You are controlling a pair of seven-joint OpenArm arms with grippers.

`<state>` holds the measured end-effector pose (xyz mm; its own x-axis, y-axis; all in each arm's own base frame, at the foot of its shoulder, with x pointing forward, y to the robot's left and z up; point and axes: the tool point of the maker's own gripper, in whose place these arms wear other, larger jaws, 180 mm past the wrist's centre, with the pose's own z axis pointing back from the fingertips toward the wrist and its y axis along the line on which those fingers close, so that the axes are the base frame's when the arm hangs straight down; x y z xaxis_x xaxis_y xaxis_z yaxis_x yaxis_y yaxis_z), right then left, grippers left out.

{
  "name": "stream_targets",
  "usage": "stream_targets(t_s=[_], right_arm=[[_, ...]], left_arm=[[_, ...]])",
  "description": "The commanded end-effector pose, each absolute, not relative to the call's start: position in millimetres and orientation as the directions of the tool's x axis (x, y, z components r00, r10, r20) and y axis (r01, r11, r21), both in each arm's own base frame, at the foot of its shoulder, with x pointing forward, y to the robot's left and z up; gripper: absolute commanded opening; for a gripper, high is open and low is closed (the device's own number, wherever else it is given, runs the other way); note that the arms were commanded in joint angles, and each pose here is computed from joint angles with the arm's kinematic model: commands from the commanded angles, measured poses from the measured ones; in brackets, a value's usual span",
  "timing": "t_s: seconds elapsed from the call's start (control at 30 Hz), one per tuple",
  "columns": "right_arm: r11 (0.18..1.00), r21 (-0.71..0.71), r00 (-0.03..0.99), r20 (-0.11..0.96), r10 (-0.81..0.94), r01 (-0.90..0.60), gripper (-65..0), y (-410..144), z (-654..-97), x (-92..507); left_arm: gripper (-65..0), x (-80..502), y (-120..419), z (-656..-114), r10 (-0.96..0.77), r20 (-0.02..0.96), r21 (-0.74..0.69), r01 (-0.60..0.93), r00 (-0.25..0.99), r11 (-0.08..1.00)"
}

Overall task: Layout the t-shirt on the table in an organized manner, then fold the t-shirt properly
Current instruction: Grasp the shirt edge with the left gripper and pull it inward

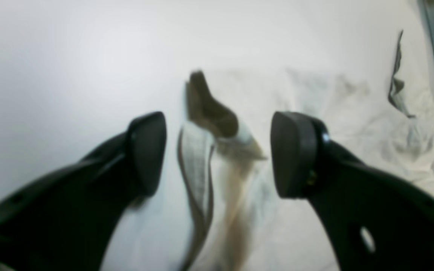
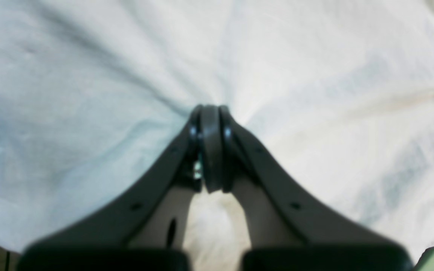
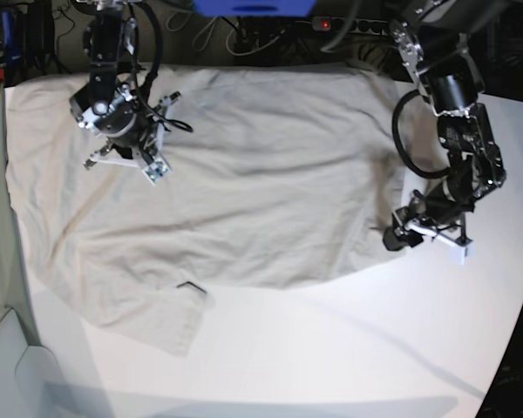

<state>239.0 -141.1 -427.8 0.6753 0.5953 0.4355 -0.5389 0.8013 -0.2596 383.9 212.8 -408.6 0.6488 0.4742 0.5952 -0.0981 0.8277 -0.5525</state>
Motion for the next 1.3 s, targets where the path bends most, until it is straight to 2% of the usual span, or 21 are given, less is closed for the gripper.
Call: stream_targets(t_s=[0.0,0.17,0.37,0.4,0.5,0.67,0.83,0.97,1.1,1.27], right_arm=[[0.799,-0.279,0.674,0.431,0.6,-0.533,-65.0,-144.7,-423.9,241.1],[0.798,-0.273,0.678,0.424,0.601,-0.536,-65.0,-144.9,-426.5,236.3],[0.798,-0.273,0.678,0.424,0.601,-0.536,-65.0,-144.9,-426.5,236.3],[0.798,-0.274,0.677,0.423,0.601,-0.537,-65.0,-145.5,-426.5,236.3],[0.798,-0.274,0.677,0.423,0.601,-0.537,-65.0,-145.5,-426.5,236.3],[0.798,-0.275,0.677,0.424,0.601,-0.536,-65.0,-145.5,-426.1,236.9],[0.798,-0.276,0.675,0.427,0.601,-0.536,-65.0,-145.3,-425.7,237.8],[0.798,-0.278,0.674,0.429,0.601,-0.535,-65.0,-145.3,-424.9,239.1],[0.798,-0.278,0.674,0.429,0.601,-0.535,-65.0,-145.3,-424.9,239.1],[0.797,-0.277,0.675,0.426,0.602,-0.536,-65.0,-145.9,-425.6,237.8]], left_arm=[[-23.8,405.0,213.9,-384.1,0.466,0.649,-0.554,-0.047,0.602,0.831],[-36.0,415.0,194.9,-390.0,0.453,0.623,-0.572,-0.023,0.638,0.82],[-44.7,417.6,185.5,-389.4,0.458,0.618,-0.585,-0.014,0.639,0.811],[-48.2,417.6,185.5,-389.4,0.458,0.618,-0.585,-0.014,0.639,0.811],[-65.0,421.3,186.2,-386.3,0.469,0.631,-0.586,-0.015,0.618,0.81],[-65.0,425.5,190.4,-369.1,0.467,0.67,-0.579,0.012,0.577,0.816],[-64.8,430.0,187.3,-282.5,0.459,0.799,-0.55,0.163,0.389,0.819],[-64.8,416.5,143.0,-224.5,0.415,0.852,-0.511,0.339,0.318,0.79],[-64.8,399.1,94.9,-226.4,0.376,0.854,-0.508,0.42,0.36,0.752],[-64.8,376.9,50.1,-283.4,0.268,0.814,-0.515,0.427,0.516,0.743]])
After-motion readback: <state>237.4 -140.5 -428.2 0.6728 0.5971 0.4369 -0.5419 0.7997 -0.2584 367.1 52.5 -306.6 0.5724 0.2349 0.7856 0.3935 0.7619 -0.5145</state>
